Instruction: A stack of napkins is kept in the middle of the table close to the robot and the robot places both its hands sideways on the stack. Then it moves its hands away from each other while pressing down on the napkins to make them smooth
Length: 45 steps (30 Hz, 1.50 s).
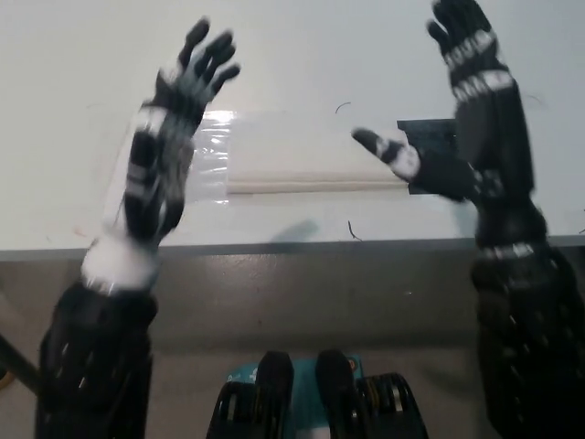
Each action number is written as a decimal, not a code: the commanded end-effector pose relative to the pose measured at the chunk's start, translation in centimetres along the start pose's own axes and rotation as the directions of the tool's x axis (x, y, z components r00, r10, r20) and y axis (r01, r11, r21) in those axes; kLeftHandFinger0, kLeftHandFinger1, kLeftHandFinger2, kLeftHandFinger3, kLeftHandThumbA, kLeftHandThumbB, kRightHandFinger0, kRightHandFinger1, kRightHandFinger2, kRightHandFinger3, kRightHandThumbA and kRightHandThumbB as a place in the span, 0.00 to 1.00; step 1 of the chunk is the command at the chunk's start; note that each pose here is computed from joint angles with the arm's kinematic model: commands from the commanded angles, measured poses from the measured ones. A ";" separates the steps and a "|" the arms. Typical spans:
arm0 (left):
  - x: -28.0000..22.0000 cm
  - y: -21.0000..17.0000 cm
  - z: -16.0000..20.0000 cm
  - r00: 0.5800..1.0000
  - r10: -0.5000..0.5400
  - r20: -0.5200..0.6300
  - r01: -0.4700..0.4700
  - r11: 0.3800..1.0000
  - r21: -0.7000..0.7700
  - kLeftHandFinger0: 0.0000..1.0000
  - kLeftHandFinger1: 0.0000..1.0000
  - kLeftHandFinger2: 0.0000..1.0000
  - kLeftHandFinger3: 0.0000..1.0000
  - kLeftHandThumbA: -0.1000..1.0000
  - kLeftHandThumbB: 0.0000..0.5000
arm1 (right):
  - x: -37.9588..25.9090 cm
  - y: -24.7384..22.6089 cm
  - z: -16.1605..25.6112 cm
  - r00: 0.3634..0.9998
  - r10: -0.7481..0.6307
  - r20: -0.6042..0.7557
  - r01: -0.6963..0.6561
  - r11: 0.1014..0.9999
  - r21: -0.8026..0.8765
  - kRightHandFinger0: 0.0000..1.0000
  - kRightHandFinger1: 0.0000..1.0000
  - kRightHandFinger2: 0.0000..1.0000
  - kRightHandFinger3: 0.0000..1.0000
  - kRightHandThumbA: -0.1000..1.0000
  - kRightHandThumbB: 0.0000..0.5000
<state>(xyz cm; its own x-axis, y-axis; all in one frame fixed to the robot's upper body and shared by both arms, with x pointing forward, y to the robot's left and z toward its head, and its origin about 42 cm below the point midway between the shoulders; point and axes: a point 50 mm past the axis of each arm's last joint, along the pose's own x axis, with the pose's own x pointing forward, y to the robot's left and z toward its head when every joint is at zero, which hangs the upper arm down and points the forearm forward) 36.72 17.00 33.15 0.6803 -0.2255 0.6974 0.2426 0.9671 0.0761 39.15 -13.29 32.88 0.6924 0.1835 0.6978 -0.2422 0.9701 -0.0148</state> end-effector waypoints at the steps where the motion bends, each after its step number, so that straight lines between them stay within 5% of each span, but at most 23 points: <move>1: 3.4 -0.3 -0.9 0.999 0.050 0.008 -0.049 0.998 -0.028 1.00 1.00 1.00 1.00 1.00 0.72 | 3.4 1.0 -0.3 1.000 -0.024 0.012 0.022 0.995 0.097 1.00 1.00 1.00 1.00 1.00 0.48; 6: 7.5 -0.7 -3.1 0.994 0.091 -0.056 -0.098 0.986 -0.135 1.00 1.00 1.00 1.00 1.00 0.82 | 6.4 1.7 -2.1 0.998 -0.047 -0.039 0.055 0.965 0.255 1.00 1.00 1.00 1.00 1.00 0.59; 8: 9.1 -0.8 -3.8 0.992 0.102 -0.070 -0.113 0.976 -0.188 1.00 1.00 1.00 1.00 1.00 0.77 | 7.7 2.0 -3.0 0.994 -0.069 -0.079 0.091 0.940 0.328 1.00 1.00 1.00 1.00 1.00 0.63; 16: 13.3 -2.3 -6.0 0.977 0.110 -0.185 -0.166 0.930 -0.327 1.00 1.00 1.00 1.00 1.00 0.79 | 10.4 2.1 -7.3 0.974 -0.091 -0.207 0.174 0.886 0.429 1.00 1.00 1.00 1.00 1.00 0.57; 28: 16.0 -2.8 -11.1 0.924 0.124 -0.362 -0.256 0.903 -0.344 1.00 1.00 1.00 1.00 1.00 0.81 | 12.3 1.8 -12.1 0.911 -0.124 -0.394 0.339 0.770 0.541 1.00 1.00 1.00 1.00 1.00 0.59; 45: 13.3 -0.7 -16.8 0.821 0.189 -0.539 -0.392 0.872 -0.293 1.00 1.00 1.00 1.00 1.00 0.76 | 10.1 2.2 -15.7 0.847 -0.113 -0.520 0.415 0.752 0.513 1.00 1.00 1.00 1.00 1.00 0.58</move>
<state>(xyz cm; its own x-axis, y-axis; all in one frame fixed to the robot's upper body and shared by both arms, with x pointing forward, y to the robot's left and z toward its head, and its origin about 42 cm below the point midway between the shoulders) 56.22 10.84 26.71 0.9899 -0.1133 0.0853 0.1388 0.8972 -0.4193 55.26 -7.56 24.26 0.9889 0.1221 0.0851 -0.1477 0.7356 0.6611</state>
